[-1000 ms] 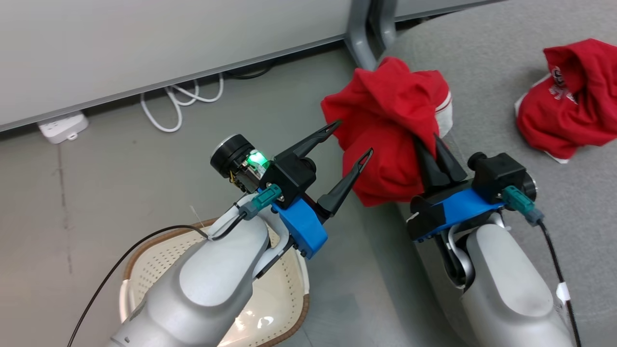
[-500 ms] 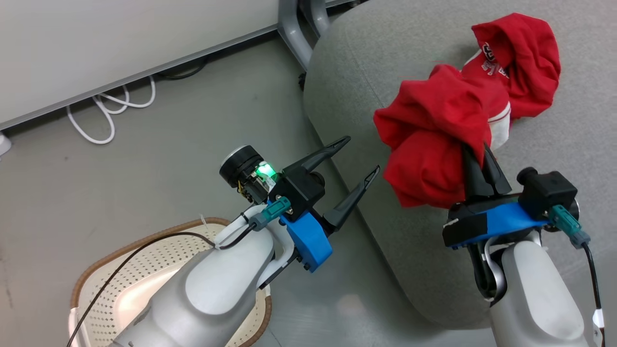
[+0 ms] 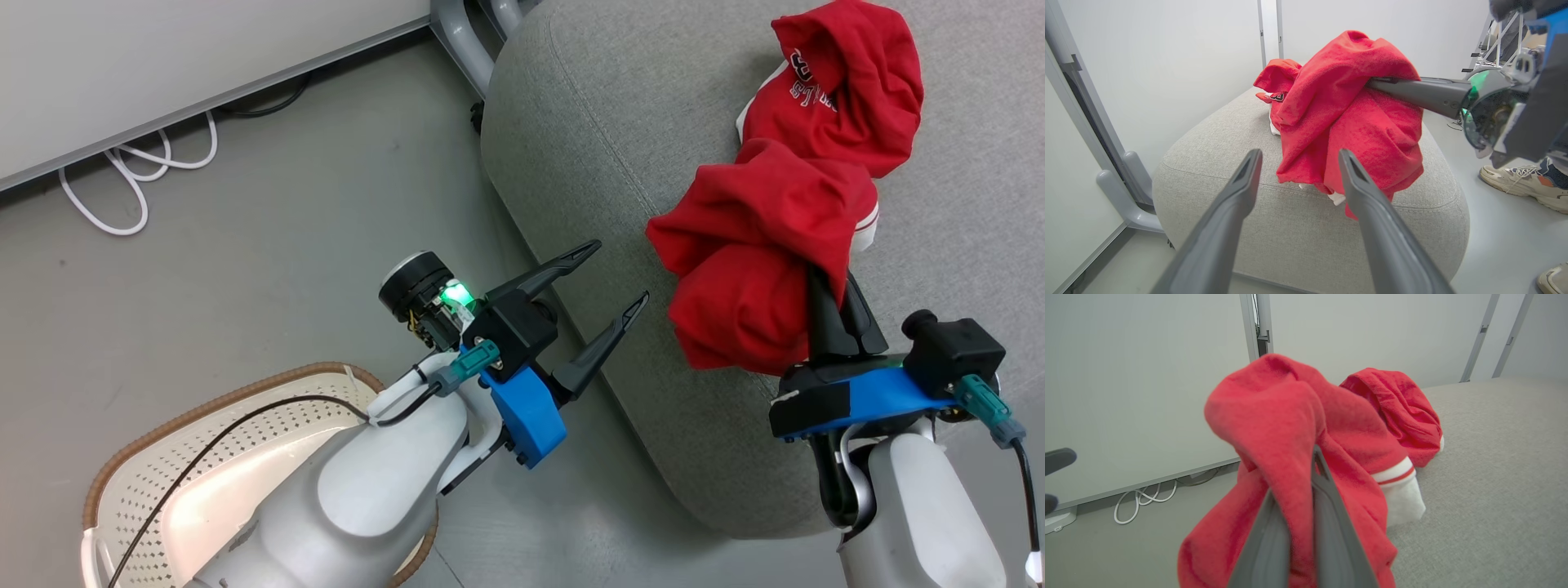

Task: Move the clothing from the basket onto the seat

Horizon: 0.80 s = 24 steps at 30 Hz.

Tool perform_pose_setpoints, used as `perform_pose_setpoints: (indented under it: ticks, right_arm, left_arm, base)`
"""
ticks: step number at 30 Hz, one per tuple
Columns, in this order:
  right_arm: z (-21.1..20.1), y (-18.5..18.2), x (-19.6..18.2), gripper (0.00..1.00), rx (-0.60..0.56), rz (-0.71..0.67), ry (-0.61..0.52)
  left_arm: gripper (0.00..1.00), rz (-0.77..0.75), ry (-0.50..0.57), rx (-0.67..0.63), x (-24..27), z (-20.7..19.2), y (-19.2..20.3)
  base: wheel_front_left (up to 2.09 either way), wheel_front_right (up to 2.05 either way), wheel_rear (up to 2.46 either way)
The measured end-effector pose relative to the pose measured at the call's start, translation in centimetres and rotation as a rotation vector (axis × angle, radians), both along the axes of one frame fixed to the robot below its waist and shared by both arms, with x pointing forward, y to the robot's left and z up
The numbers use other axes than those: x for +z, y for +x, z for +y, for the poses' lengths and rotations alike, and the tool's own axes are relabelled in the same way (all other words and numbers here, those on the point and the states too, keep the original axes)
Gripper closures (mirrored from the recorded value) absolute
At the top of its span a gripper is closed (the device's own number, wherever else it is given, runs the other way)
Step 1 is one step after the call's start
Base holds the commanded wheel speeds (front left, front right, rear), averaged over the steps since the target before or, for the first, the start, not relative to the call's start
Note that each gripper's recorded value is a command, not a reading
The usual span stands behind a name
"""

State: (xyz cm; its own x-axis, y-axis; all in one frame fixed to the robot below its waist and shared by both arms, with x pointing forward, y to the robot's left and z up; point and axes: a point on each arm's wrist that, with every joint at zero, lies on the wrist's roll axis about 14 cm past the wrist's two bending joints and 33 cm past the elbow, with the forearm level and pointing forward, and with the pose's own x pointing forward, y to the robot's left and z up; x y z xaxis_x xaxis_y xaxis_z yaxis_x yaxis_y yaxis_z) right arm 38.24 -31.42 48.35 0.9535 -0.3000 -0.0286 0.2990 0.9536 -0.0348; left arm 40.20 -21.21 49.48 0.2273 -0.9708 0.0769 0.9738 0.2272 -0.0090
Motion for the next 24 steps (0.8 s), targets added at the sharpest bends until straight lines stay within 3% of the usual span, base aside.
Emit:
perform_pose_setpoints:
  ticks: [6,13,24]
  right_arm:
    - [0.1,1.3,0.9,1.0,0.016,-0.023,-0.031]
    - [-0.1,5.8,5.0,1.0,0.062,-0.111,-0.161]
    - [-7.3,11.3,13.4,1.0,-0.048,-0.277,-0.403]
  left_arm:
    - [0.0,0.015,-0.002,0.006,-0.5,0.3,0.4]
    - [0.0,0.039,-0.005,0.032,-1.9,0.8,2.1]
    - [0.0,0.076,0.02,0.059,-6.4,1.9,6.1]
  base:
    - [0.0,0.0,0.0]
    - [0.0,0.0,0.0]
    - [0.0,0.0,0.0]
